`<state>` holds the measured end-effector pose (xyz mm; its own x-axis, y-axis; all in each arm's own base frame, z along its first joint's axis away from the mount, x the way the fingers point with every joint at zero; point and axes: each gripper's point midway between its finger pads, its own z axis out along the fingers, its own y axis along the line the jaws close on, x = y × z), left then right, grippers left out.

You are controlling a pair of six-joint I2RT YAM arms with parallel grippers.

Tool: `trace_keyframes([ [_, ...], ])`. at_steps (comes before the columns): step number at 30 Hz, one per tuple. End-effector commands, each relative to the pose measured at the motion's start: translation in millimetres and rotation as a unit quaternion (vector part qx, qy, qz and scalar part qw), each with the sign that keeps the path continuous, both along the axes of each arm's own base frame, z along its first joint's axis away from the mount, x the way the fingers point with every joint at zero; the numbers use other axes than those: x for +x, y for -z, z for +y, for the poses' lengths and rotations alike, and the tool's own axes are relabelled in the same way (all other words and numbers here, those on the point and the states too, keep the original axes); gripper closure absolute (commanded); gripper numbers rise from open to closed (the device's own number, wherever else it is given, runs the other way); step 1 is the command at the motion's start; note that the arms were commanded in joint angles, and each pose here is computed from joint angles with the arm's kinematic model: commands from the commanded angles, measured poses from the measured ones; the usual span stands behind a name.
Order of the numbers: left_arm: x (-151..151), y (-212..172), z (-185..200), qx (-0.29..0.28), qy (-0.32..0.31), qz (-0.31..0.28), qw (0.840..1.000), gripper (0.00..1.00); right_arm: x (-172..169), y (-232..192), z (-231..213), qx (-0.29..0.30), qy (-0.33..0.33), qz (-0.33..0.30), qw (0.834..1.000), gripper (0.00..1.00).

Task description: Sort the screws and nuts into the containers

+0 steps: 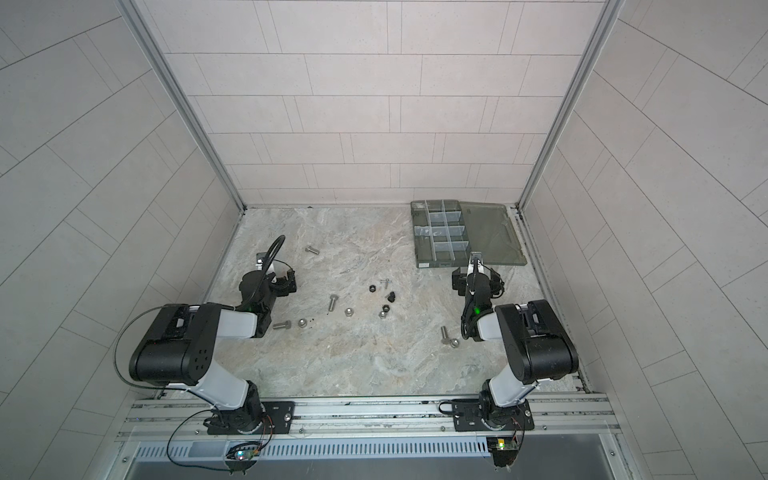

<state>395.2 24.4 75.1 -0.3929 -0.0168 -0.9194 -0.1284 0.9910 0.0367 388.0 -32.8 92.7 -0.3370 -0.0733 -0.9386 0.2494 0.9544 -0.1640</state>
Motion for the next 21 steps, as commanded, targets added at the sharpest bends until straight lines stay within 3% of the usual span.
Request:
trace_keyframes([
  [1,7,-7,2,-0.007,-0.002,-0.013,1.000,0.00,1,0,0,-0.003,0.001,-0.001,1.000,0.01],
  [9,6,-9,-5,-0.004,0.015,-0.014,1.000,0.00,0,-1,0,-0.006,-0.002,-0.003,1.000,0.01],
  [15,6,-31,-9,-0.003,0.027,0.001,1.000,0.01,-12,-18,5,-0.035,0.007,-0.036,0.999,0.01],
  [17,10,-34,-16,0.009,0.037,0.010,0.999,0.02,-10,-32,13,-0.081,0.023,-0.014,0.996,0.01],
  [19,12,-36,-30,0.038,0.056,0.029,0.997,0.02,3,-46,35,-0.122,-0.006,0.028,0.992,0.01],
  [21,14,-44,-45,0.070,0.076,0.038,0.994,0.01,12,-62,44,-0.108,0.005,0.046,0.993,0.01],
])
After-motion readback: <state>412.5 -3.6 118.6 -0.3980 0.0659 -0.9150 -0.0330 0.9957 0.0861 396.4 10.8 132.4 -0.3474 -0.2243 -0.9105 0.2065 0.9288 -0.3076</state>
